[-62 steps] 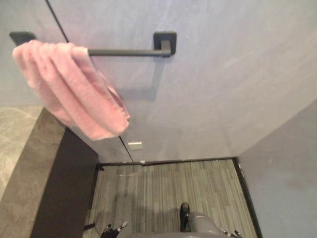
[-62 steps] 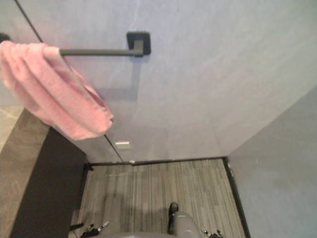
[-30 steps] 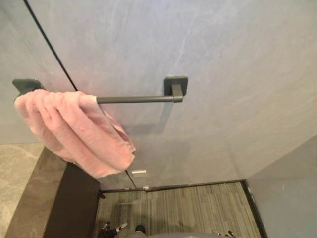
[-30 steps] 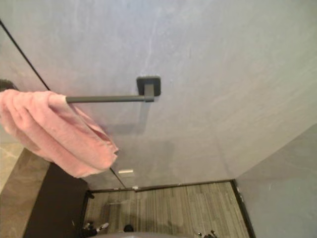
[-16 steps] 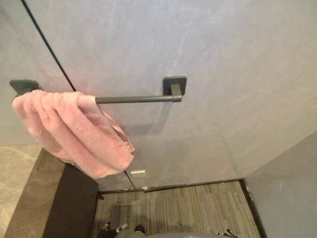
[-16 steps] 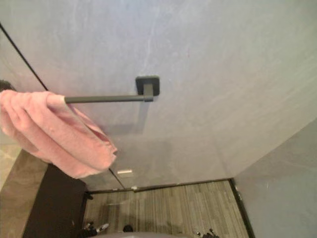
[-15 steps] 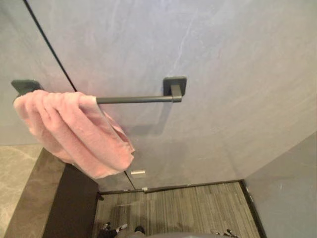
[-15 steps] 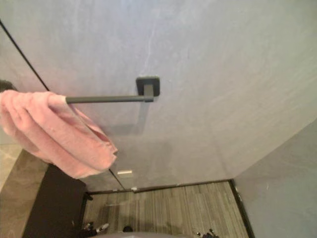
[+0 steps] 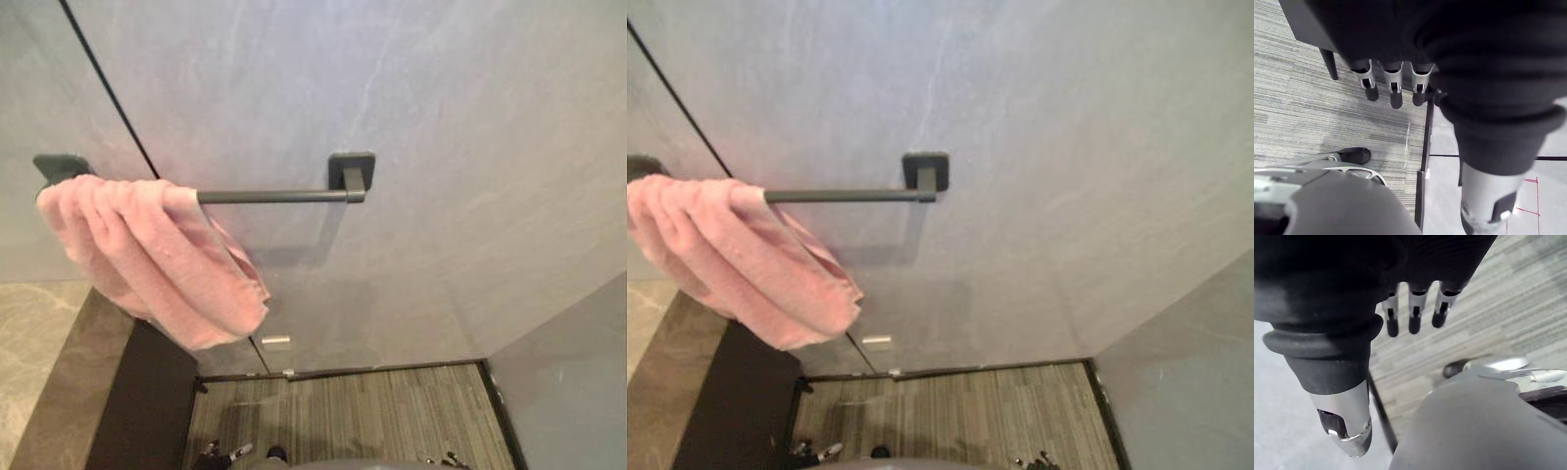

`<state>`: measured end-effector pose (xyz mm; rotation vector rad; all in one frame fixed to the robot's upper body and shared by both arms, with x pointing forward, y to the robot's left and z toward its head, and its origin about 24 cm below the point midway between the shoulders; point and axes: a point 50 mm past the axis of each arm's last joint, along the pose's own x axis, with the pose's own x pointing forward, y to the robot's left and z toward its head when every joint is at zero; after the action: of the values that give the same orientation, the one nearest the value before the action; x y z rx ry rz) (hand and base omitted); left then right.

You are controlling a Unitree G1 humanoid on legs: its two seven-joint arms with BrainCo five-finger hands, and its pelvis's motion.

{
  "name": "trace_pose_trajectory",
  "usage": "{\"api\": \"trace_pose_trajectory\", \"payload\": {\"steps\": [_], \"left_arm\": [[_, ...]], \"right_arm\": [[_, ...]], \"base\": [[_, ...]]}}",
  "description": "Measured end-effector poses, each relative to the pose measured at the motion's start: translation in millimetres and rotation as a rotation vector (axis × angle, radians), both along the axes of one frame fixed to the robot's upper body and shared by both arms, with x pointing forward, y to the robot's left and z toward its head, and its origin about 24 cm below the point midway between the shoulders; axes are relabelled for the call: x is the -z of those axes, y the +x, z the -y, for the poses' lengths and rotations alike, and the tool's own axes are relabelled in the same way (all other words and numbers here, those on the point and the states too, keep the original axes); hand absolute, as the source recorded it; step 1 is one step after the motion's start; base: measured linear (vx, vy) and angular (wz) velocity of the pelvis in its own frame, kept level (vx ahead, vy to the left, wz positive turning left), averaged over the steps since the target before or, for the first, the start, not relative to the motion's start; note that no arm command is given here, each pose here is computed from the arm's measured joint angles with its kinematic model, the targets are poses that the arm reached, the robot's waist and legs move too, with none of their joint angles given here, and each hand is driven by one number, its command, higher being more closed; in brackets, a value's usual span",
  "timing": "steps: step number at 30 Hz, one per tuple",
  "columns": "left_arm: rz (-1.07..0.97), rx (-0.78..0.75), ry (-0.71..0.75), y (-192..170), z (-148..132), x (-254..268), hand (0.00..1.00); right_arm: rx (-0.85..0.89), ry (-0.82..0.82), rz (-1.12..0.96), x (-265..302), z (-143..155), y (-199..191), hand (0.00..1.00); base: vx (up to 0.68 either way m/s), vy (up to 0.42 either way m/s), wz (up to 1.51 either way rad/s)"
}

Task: Organize washtable

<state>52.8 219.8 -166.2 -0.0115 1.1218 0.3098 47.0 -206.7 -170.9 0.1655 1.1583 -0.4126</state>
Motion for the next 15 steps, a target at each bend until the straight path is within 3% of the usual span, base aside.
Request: {"api": "trace_pose_trajectory", "payload": {"steps": [15], "left_arm": [[0.036, -0.067, 0.027, 3.7, 0.5, -1.8, 0.0]], "right_arm": [[0.187, 0.034, 0.018, 0.5, 4.6, -6.7, 0.0]], "base": [[0.0, -0.014, 0.13]]}}
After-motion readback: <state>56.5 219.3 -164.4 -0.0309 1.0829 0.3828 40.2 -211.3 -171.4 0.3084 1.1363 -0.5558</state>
